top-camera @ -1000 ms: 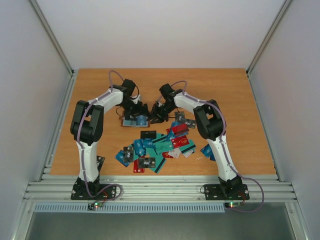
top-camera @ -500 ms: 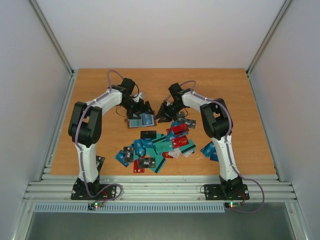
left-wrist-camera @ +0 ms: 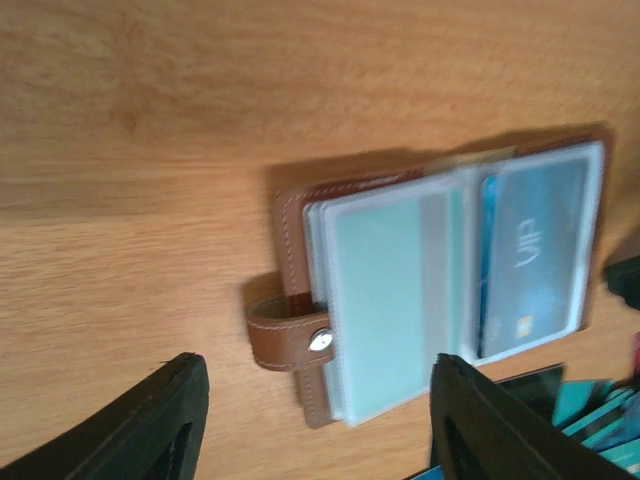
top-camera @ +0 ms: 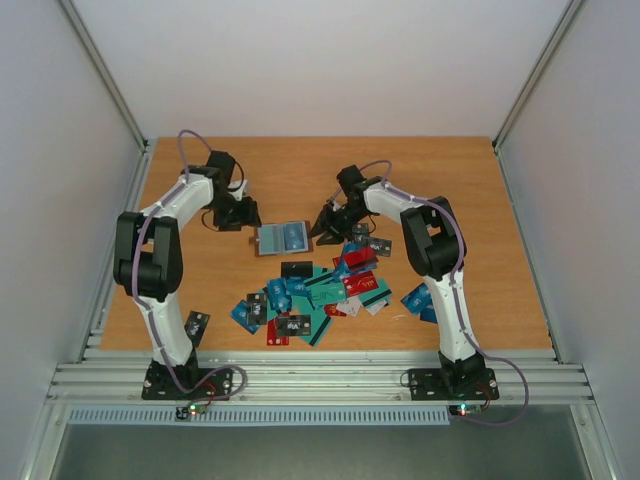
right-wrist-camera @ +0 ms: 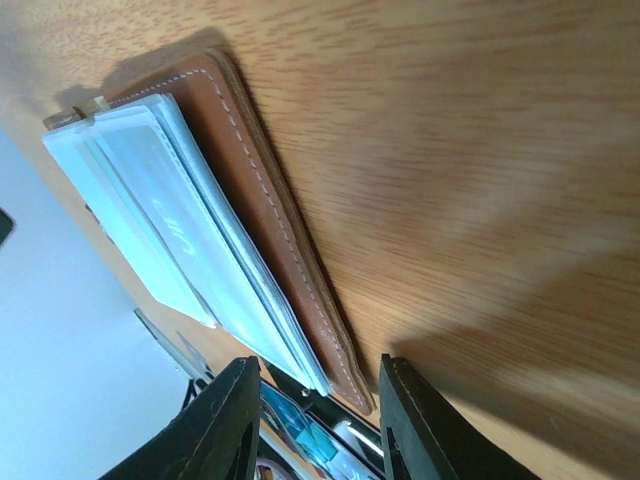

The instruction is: Put the credit cards into the card holder

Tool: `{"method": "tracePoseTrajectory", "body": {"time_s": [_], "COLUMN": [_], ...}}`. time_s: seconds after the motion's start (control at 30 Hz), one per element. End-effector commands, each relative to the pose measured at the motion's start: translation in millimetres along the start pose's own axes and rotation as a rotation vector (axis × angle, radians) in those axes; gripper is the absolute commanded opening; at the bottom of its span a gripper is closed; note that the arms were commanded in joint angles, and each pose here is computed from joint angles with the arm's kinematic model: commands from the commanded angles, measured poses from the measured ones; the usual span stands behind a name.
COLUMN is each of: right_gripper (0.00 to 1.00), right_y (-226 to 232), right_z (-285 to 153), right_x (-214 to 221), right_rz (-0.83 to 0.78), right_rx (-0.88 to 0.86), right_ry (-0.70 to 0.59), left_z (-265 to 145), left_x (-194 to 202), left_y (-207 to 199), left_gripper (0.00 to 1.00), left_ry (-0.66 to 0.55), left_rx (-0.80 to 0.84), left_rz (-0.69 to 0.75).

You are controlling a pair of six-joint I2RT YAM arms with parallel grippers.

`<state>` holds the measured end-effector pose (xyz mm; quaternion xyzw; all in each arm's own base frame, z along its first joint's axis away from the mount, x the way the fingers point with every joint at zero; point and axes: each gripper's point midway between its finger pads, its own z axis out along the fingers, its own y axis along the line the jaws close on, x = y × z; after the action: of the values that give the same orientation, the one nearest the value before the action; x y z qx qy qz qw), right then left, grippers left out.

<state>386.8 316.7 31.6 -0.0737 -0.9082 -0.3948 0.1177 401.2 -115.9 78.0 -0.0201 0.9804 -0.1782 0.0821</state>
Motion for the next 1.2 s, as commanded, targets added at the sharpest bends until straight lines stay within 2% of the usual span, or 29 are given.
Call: {"method": "tracePoseTrajectory", "body": {"time_s": [0.0,0.17,0.33,0.67,0.83,1.03,1.17], "right_gripper": [0.35,0.36,0.37,0.37,0.37,0.37,0.37], "right_y": [13.2,13.4,17.1,39.3,35.6,8.6,-2.8], "right_z": [-8.6,-5.2,-0.4,-8.0,-25.9,-53.7,-61.9], "right_x": [-1.2,-0.1,-1.3,-2.7,-1.9,-3.8,-2.6], "right_rz": [-0.011,0.01,0.034,0.035,0.003,0.009,-0.026], "right_rx": [-0.044,-0.067,-0.132,-0.258,-0.185,-0.085,0.004], "right_ry": [-0.02,-0.004,0.042,0.11,0.067,-0.003,-0.031], "left_z": [13.0,30.0,49.5,67.6,67.3,65.1,67.1], "left_x": [12.5,18.2,24.5,32.9,28.0,27.4,28.5], "left_y": [10.3,17.8,17.9,2.1,-17.1,-38.6,-50.1], "left_gripper": [0.59,0.58,0.47,0.32,0.25,0.19,0.07], "left_ry": [0.045,0.083,0.136,0.145,0.137,0.122,0.115], "left_rx": [-0.033,-0.042,-0.013,0.08,0.142,0.227,0.315], "left_rz": [0.021,-0.005,-0.025,-0.06,-0.053,-0.051,-0.079]}}
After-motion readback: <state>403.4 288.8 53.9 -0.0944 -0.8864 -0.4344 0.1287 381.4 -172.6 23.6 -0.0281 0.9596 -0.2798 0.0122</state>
